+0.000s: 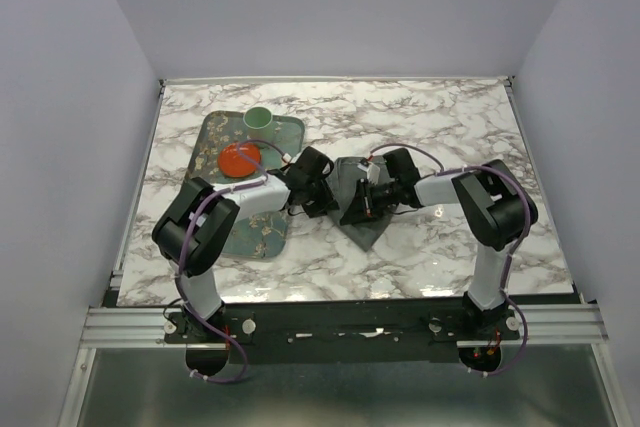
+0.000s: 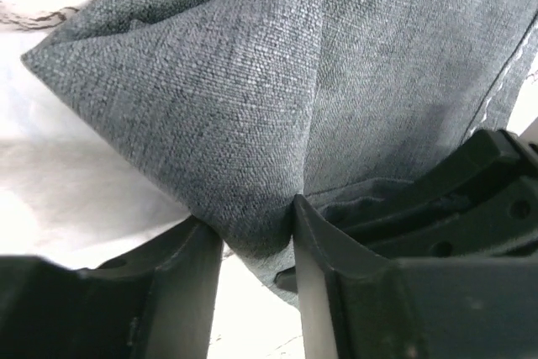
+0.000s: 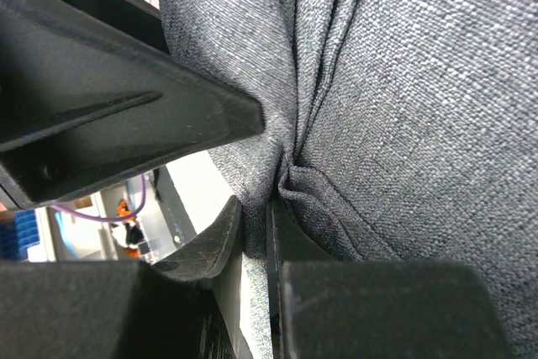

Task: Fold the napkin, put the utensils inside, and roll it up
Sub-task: Roll the napkin with the utensil

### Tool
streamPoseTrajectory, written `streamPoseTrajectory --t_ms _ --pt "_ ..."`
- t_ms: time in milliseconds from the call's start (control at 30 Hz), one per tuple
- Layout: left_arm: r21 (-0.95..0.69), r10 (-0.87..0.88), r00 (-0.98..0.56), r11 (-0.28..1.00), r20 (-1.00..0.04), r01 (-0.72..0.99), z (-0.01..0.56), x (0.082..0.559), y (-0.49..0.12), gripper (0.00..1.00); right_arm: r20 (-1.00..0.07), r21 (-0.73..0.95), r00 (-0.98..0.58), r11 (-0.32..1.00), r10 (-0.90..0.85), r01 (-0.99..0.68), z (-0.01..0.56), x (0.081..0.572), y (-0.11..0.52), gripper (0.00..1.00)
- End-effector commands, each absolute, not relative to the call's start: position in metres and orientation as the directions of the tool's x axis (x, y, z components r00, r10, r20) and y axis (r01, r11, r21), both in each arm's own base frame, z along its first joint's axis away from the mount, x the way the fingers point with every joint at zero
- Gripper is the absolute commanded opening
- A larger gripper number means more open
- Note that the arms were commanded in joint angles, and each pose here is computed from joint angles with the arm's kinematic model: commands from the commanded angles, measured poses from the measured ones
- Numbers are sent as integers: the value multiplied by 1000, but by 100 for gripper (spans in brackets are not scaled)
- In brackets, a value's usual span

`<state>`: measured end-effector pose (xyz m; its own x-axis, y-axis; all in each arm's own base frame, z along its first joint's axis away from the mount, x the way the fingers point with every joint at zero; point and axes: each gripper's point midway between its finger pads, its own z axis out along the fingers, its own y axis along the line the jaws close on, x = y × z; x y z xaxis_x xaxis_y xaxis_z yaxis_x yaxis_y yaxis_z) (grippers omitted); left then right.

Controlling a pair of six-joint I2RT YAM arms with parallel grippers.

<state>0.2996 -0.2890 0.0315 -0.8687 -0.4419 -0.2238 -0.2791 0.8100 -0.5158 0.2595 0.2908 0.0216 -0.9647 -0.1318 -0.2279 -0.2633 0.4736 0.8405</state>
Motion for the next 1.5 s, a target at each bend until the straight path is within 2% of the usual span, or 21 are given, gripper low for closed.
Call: streamPoseTrajectory --t_ms 0,100,200,233,367,500,600,633,800,833,933,1133,1267,1467 --pt "-357 -416 -865 882 -280 -309 -8 298 -260 42 -127 742 -980 640 -154 -197 -13 235 274 0" --pt "-322 -408 -861 895 -305 -310 -14 302 -251 38 -146 726 -975 651 -167 -220 -12 233 279 1" --pt "-321 -412 -856 894 -313 -313 -18 307 -242 26 -163 714 -970 657 -182 -243 -11 232 283 1" --pt "-317 -412 -855 895 -315 -314 -17 309 -241 16 -168 712 -968 656 -188 -251 -10 232 285 1" --pt "-299 -383 -868 909 -317 -291 -12 311 -240 0 -195 674 -957 679 -216 -291 -9 234 287 2" --pt "-303 -375 -884 908 -278 -289 -10 307 -246 0 -246 628 -939 698 -241 -344 -1 242 286 9" --pt "-333 -376 -896 898 -238 -289 -10 304 -255 0 -292 581 -916 711 -274 -398 11 250 285 19" --pt "-340 -370 -898 898 -238 -280 -8 306 -258 0 -289 542 -914 738 -285 -401 11 249 279 26" --pt "-338 -312 -923 914 -225 -226 -6 307 -265 0 -377 392 -854 774 -359 -498 33 252 274 44" --pt "-342 -308 -924 913 -227 -220 -2 310 -268 0 -414 322 -837 803 -358 -502 39 257 267 51" --pt "-338 -290 -938 917 -192 -214 -4 305 -271 0 -484 191 -781 823 -394 -534 49 254 270 62" --pt "-347 -282 -952 910 -117 -227 0 293 -276 0 -588 -24 -682 852 -435 -523 60 256 284 68" --pt "-352 -274 -955 910 -114 -219 7 294 -278 0 -605 -127 -644 855 -469 -503 56 259 288 68" --pt "-353 -277 -958 906 -78 -233 8 288 -279 0 -614 -197 -606 842 -505 -502 48 263 295 67"
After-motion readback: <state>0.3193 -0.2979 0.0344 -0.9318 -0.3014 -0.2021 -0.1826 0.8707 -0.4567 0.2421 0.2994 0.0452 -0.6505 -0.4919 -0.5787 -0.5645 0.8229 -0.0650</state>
